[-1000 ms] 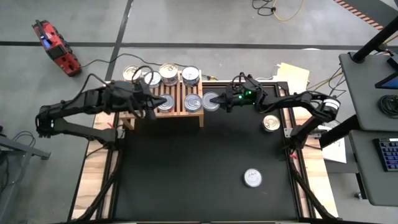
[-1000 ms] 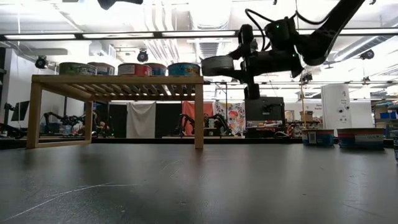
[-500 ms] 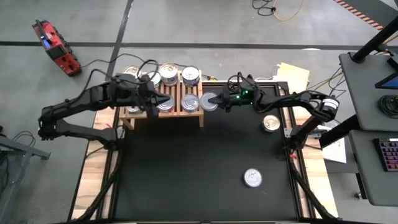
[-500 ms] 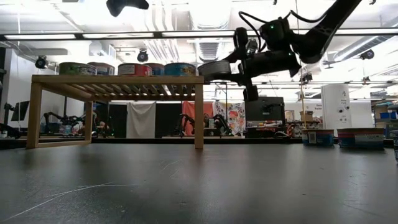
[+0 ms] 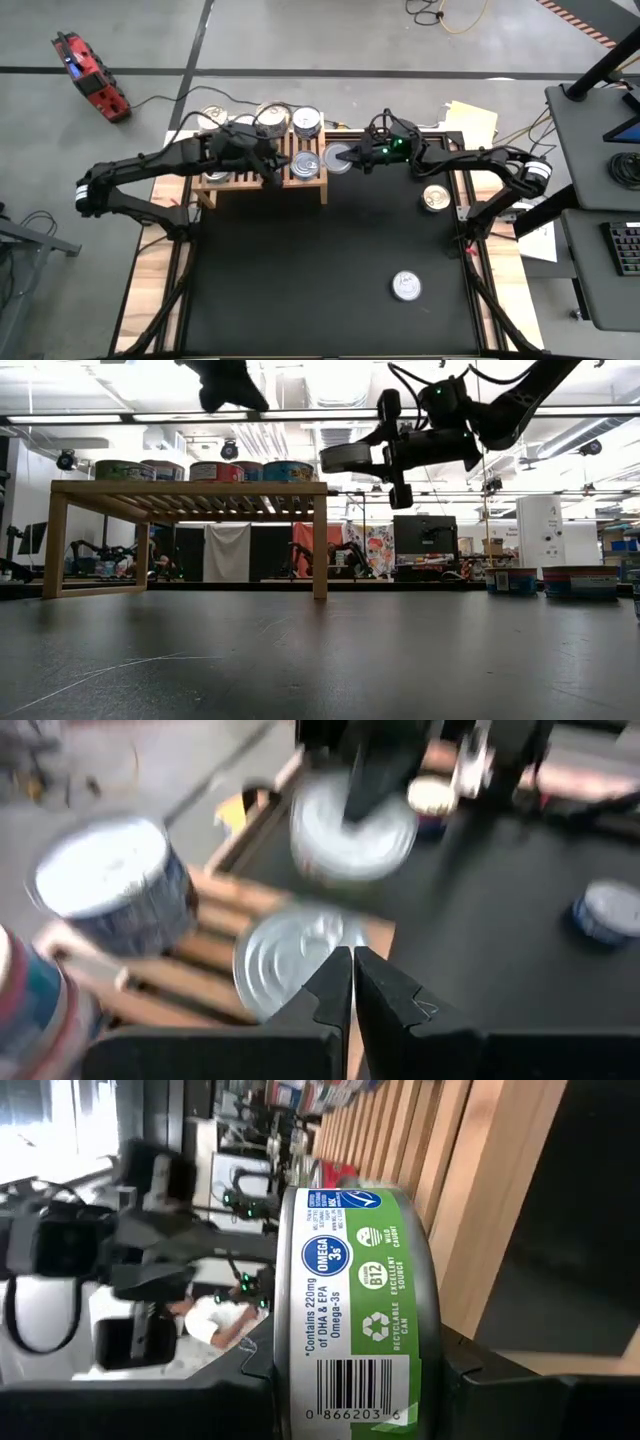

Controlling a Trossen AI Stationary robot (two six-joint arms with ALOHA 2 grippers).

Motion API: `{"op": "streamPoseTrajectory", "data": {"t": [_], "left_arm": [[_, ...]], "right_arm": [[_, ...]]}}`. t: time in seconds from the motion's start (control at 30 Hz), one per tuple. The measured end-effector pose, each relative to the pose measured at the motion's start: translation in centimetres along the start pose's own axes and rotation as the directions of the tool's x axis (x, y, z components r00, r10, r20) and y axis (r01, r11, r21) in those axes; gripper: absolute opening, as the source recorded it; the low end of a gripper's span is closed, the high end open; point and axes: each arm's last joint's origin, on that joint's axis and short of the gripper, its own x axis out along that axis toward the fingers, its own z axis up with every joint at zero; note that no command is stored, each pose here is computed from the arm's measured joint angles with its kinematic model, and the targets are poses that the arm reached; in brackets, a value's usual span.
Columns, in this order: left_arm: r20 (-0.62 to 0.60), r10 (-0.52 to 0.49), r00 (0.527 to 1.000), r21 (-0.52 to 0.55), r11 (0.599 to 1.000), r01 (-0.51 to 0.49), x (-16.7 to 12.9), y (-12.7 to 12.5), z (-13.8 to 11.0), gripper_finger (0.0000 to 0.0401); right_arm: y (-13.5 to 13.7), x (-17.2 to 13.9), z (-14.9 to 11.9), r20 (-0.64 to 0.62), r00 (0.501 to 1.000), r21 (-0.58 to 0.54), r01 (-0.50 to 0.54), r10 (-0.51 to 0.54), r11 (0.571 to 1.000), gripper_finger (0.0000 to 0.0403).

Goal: Stack canned seafood by type on shelf
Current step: Put the green tuna can on the shelf

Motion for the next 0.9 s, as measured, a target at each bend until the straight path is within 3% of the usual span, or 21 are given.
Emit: {"op": "streamPoseTrajectory", "data": {"t": [0.27,0.43,0.9], "left_arm": [[-0.223,0.065,0.973,-0.008,0.998,-0.069,-0.3,0.3,-2.2,0.0],[-0.282,0.151,0.947,0.023,0.988,-0.151,-1.2,1.0,-2.9,0.0],[-0.383,0.199,0.902,0.068,0.98,-0.187,0.1,2.5,-4.8,0.0]], "right_arm": [[1.3,-1.3,-0.5,-0.023,0.997,-0.052,0.075,-0.077,0.996,0.0121],[1.3,-1.8,-0.8,-0.049,0.987,-0.078,0.149,-0.153,0.986,0.0121],[1.5,-1.9,-0.8,-0.048,0.988,-0.102,0.143,-0.148,0.985,0.0121]]}}
